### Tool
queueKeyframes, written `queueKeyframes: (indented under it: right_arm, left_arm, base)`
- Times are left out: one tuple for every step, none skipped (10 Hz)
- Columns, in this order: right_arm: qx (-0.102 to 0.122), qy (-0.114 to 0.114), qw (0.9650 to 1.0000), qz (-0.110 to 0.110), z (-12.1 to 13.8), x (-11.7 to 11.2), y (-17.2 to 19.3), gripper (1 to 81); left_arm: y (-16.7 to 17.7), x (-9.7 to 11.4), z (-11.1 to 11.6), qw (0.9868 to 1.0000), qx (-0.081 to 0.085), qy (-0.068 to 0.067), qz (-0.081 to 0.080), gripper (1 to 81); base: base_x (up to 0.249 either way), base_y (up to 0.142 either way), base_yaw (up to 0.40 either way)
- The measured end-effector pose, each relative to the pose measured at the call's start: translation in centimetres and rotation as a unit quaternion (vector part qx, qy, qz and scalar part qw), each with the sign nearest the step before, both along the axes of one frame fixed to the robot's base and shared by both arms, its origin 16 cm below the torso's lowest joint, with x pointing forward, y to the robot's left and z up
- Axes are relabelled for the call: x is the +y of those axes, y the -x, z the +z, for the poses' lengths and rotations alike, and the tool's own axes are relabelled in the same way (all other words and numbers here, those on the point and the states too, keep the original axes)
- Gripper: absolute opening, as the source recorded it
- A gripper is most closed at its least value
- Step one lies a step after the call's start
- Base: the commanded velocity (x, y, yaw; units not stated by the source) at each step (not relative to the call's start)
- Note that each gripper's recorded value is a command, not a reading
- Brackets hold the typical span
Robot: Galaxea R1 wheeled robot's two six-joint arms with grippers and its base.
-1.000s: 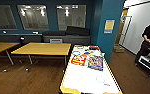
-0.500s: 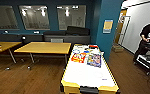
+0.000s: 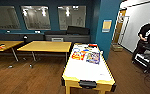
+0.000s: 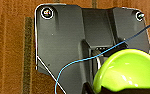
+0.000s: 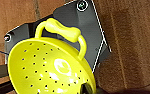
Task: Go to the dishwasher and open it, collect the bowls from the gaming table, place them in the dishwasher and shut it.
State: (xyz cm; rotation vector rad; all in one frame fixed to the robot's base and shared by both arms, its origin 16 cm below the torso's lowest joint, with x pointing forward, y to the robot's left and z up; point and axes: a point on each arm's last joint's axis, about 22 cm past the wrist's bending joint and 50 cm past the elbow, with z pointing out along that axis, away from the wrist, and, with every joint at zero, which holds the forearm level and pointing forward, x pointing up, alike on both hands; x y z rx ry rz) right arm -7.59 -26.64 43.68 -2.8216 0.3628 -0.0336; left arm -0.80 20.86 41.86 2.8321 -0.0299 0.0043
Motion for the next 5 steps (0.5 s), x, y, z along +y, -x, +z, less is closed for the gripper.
queueKeyframes:
  right_arm:
    - [0.0,0.0,1.0,0.0,-0.02,0.06,-0.01,1.0]
    - [0.0,-0.001,1.0,0.0,-0.02,0.2,-0.02,1.0]
    - [0.0,-0.001,1.0,0.0,-0.02,0.15,-0.01,1.0]
    - [0.0,-0.001,1.0,0.0,-0.02,0.21,-0.01,1.0]
    - [0.0,-0.001,1.0,0.0,-0.02,0.19,-0.01,1.0]
  left_arm:
    - [-0.04,0.0,0.0,1.0,0.0,0.0,0.0,1.0]
    - [-0.15,-0.02,0.0,1.0,-0.002,0.0,0.0,1.0]
    - [-0.02,-0.01,0.0,1.0,-0.001,0.0,0.0,1.0]
    - [-0.02,0.03,0.0,1.0,0.0,0.0,0.0,1.0]
    - [-0.02,0.0,0.0,1.0,-0.001,0.0,0.0,1.0]
  base:
    - [-0.196,0.0,0.0]
    - [-0.2,0.0,0.0]
    - [-0.201,0.0,0.0]
    - [-0.202,0.0,0.0]
    - [-0.203,0.0,0.0]
